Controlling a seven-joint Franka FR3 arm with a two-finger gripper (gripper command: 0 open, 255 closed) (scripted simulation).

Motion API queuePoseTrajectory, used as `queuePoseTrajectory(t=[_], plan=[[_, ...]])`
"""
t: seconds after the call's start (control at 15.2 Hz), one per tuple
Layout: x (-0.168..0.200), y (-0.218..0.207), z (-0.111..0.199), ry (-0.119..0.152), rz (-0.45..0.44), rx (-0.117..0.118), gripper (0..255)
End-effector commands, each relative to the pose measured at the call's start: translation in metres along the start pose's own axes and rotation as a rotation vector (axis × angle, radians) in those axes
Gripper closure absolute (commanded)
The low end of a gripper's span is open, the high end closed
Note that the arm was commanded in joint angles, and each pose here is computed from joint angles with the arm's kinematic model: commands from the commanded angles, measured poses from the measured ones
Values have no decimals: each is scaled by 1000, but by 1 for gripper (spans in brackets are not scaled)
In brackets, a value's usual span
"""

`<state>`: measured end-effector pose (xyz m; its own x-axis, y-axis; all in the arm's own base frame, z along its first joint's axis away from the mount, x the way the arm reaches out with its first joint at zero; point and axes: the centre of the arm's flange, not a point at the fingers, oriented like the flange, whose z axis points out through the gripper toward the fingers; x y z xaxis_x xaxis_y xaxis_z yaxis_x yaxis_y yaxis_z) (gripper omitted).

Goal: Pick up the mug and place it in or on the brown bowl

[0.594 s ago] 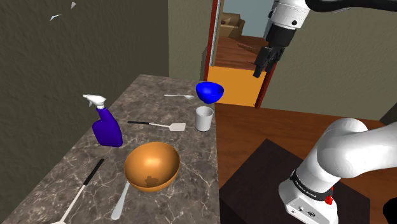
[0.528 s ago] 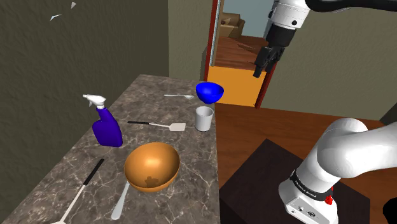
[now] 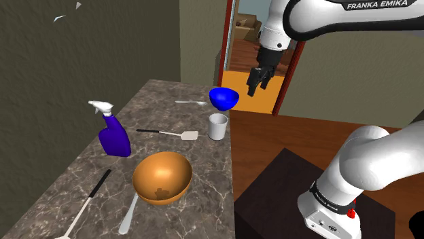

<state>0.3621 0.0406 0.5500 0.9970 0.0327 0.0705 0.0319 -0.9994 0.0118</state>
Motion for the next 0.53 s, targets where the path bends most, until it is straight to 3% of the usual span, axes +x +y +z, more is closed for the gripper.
queuePoseTrajectory(t=[0.0,0.46], plan=[[17,-13,21,-9,-15,-6,0],[69,-51,93,-42,-68,-27,0]])
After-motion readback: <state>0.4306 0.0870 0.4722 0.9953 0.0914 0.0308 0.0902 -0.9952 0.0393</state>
